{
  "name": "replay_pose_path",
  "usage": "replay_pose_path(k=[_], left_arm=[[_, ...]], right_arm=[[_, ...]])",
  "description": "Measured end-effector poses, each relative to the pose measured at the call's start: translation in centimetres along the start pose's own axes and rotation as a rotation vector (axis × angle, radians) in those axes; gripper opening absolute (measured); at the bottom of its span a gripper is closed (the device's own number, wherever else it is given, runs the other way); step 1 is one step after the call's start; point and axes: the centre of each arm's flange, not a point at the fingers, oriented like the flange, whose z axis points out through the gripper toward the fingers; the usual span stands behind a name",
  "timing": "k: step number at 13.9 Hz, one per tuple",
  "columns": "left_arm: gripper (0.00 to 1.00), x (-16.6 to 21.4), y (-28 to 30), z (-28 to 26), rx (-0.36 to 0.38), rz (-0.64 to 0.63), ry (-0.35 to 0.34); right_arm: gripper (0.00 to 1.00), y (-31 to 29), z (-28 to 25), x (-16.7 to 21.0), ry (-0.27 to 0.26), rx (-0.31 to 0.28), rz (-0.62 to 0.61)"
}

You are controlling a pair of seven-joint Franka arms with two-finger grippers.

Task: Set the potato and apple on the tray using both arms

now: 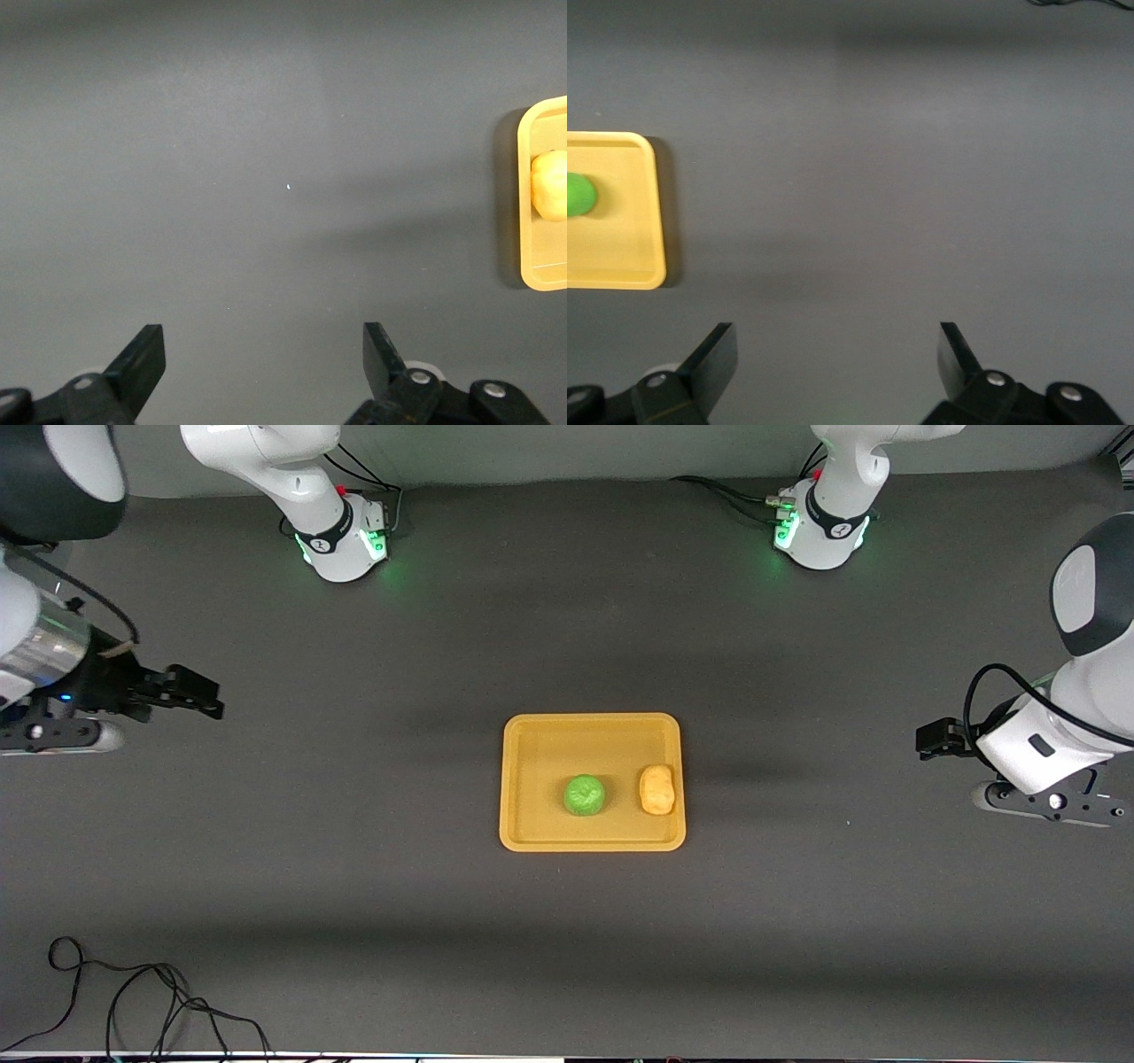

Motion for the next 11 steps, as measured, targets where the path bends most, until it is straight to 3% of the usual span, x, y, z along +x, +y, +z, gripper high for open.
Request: replay_pose_path(k=[4, 11], left_arm=[[1.0, 0.0, -0.6, 0.0, 0.0, 0.024, 0.008], [1.0, -0.1, -1.8, 0.1, -0.027, 0.002, 0.014]], right_arm=[[1.0, 4.1, 0.3, 0.1, 0.002, 0.003, 0.008], [1.0, 5.0, -0.4, -0.2, 0.015, -0.024, 0.019]])
